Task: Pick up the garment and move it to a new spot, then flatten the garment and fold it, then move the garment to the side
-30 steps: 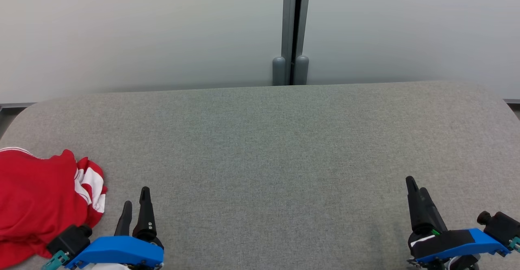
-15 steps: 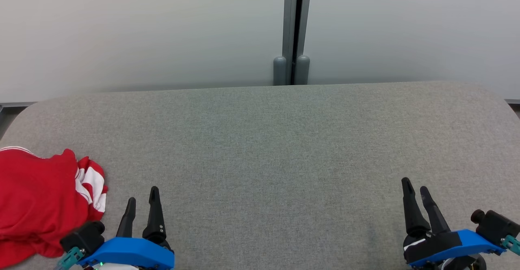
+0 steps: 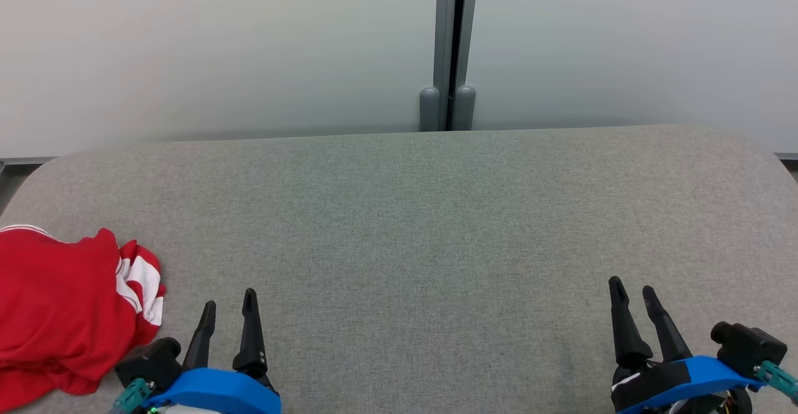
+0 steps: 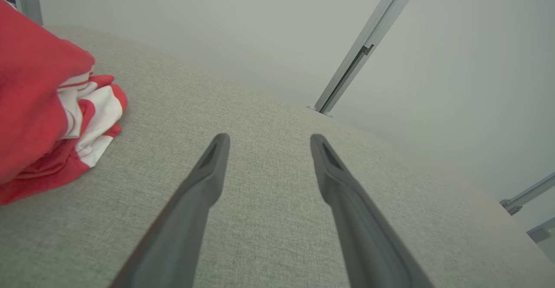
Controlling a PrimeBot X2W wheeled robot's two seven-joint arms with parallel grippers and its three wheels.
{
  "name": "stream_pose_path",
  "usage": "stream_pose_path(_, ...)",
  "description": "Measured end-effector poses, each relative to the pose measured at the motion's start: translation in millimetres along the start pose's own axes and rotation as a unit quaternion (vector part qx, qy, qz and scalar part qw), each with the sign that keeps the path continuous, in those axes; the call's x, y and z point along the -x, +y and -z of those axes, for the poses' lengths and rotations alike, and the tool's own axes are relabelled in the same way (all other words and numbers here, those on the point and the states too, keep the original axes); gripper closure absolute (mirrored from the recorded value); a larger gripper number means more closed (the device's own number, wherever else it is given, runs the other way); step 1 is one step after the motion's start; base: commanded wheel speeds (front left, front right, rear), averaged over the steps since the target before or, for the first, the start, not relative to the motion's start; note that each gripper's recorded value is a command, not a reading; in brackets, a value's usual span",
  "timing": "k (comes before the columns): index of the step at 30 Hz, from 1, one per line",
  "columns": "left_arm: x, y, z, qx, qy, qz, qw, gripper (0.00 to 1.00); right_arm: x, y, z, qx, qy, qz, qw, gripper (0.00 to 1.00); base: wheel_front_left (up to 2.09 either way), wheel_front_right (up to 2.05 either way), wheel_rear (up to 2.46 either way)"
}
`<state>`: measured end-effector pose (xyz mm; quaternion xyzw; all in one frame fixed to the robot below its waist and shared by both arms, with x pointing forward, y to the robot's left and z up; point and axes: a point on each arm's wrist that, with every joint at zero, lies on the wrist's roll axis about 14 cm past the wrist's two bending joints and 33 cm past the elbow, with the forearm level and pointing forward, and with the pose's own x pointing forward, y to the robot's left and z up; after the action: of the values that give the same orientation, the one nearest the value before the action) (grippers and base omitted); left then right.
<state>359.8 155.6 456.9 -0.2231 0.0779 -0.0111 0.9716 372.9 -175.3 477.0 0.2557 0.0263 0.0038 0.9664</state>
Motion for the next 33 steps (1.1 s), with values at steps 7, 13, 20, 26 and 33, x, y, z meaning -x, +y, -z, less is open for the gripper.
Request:
stream_pose_path(7, 1.3, 0.4, 1.0, -0.032, -0.003, -0.001, 0.999, 0.00, 0.3, 2.3, 1.5, 0.030, 0.000, -0.007, 1.000, 0.00, 0.00, 0.00, 0.00)
stream_pose_path(13, 2.1, -1.1, 0.9, -0.055, -0.007, 0.002, 0.998, 0.00, 0.3, 2.1, 3.0, 0.055, 0.003, -0.009, 0.998, 0.00, 0.00, 0.00, 0.00)
stream_pose_path(20, 3.1, -0.5, 1.2, -0.078, -0.011, 0.001, 0.997, 0.00, 0.2, 2.5, 4.8, 0.081, 0.006, -0.013, 0.997, 0.00, 0.00, 0.00, 0.00)
stream_pose_path(26, 3.8, 0.9, 0.6, -0.101, -0.015, 0.000, 0.995, 0.00, 0.8, 0.4, 6.1, 0.099, 0.009, -0.012, 0.995, 0.00, 0.00, 0.00, 0.00)
stream_pose_path(33, 5.3, 0.5, 2.0, -0.110, -0.015, 0.000, 0.994, 0.00, 1.4, 1.4, 5.1, 0.121, 0.007, -0.016, 0.993, 0.00, 0.00, 0.00, 0.00)
